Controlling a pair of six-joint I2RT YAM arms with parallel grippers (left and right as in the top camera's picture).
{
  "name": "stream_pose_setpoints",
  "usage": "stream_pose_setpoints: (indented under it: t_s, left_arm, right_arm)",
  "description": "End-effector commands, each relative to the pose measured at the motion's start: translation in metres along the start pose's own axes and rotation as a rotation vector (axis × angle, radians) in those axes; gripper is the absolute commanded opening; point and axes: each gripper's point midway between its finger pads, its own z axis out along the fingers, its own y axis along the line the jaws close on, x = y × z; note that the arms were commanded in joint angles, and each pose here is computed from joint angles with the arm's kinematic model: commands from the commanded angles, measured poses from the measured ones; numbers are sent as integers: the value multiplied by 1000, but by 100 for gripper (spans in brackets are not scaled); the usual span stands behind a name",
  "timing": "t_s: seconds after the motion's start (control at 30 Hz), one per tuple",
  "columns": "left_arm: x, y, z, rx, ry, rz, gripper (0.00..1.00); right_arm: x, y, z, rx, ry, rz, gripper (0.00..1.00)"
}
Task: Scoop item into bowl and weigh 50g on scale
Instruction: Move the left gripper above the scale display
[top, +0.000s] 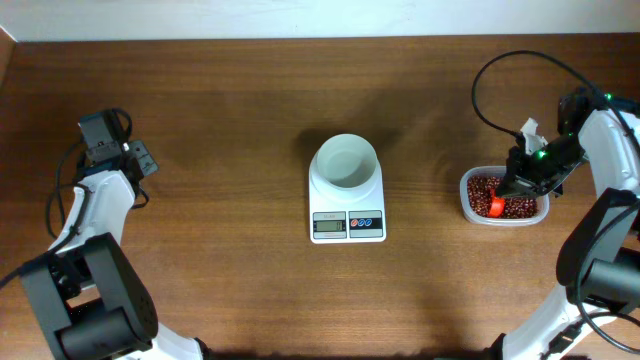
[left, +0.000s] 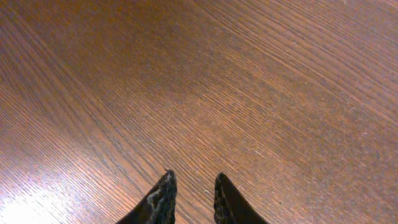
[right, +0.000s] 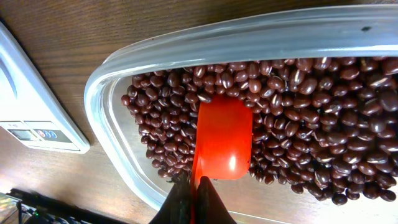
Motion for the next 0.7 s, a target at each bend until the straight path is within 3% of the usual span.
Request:
stream_pose_setpoints:
  t_s: [0.0,0.03,0.1,0.13,0.17,0.23,0.3,0.53,0.67]
  left_arm:
    - [4,2,4,0,15,-7,45]
    - [4,3,4,-1,16,-7,46]
    - [6,1,4,9,23,-6,63]
    - [8,-10,4,70,35,-7,64]
    - [12,-30,1,188,60,-8,59]
    - [19,-84,-18,488,102,4,18]
    - [31,-120,-37,613,136,64,3]
    - [98,-245,-175,912,99,626,1]
    - [160,-246,-215,842,191,831,1]
  right_arm:
    - [2,-9,14,32,31,1,4]
    - [2,-9,14,32,31,1,4]
    - [1,-9,14,32,30,1,4]
    - [0,-10,14,33,23,-1,4]
    - [-2,-11,13,33,17,1,4]
    - [-3,-15,12,32,9,10,4]
    - [-7,-13,12,22,-9,5,4]
    - [-7,-16,12,38,-8,11,4]
    - [-8,-15,12,34,-14,10,4]
